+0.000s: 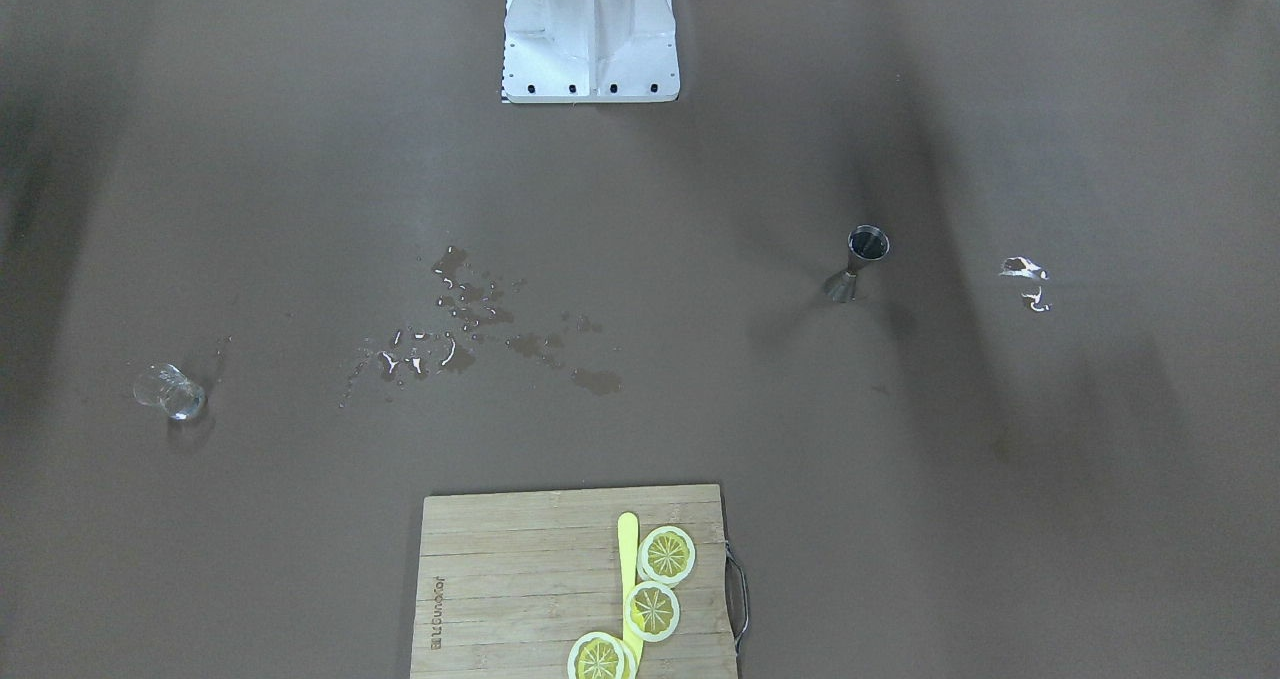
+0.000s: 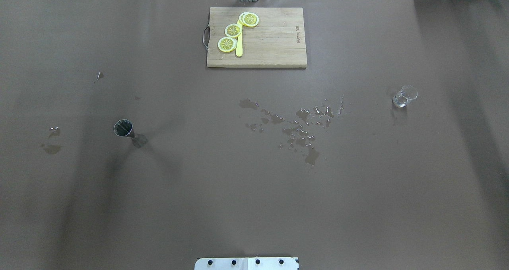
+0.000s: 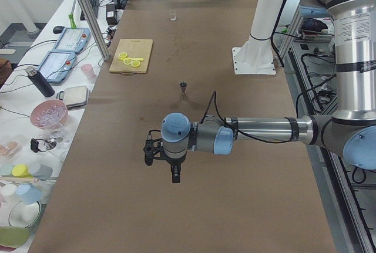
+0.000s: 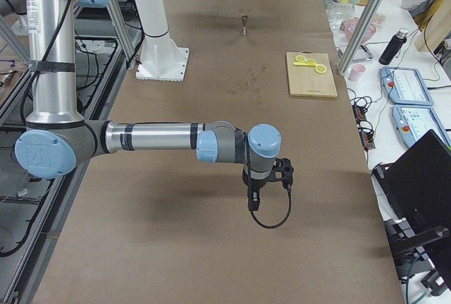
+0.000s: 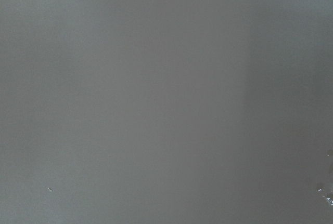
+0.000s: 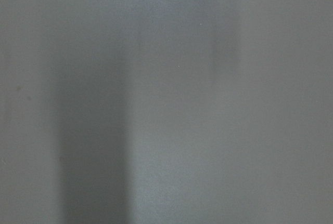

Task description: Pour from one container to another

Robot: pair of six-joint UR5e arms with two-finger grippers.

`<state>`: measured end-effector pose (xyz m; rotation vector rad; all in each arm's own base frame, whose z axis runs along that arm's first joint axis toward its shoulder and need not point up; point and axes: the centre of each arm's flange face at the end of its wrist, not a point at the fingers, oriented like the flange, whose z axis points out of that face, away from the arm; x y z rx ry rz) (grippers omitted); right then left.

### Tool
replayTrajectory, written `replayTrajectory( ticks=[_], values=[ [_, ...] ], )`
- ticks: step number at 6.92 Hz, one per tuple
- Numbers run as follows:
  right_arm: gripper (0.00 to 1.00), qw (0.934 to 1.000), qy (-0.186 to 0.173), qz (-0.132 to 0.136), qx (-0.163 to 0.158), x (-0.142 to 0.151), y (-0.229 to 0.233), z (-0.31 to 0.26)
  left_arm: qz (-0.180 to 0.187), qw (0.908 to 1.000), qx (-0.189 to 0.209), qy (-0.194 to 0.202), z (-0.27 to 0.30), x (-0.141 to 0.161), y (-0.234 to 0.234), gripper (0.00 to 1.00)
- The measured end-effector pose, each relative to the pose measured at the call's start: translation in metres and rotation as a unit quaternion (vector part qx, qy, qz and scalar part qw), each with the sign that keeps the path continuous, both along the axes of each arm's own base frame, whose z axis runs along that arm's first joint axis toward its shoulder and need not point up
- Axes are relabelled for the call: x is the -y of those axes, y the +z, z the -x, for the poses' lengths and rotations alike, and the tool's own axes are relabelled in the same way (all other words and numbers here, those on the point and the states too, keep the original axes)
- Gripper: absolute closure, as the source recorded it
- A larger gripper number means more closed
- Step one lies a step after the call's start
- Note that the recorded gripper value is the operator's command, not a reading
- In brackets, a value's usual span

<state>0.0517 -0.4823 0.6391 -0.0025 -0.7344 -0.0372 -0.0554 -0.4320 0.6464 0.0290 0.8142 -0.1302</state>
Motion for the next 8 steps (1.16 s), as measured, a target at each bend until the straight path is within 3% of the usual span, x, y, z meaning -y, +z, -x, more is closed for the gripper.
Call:
replayTrajectory(
  ticks=[8],
  values=[
    [0.00,0.9999,-0.006,-0.013,0.001,-0.0022,-0.0015,0.0001,0.001,1.0000,0.000,-0.002,0.0021,-0.0014,0.0009,0.01]
  ],
)
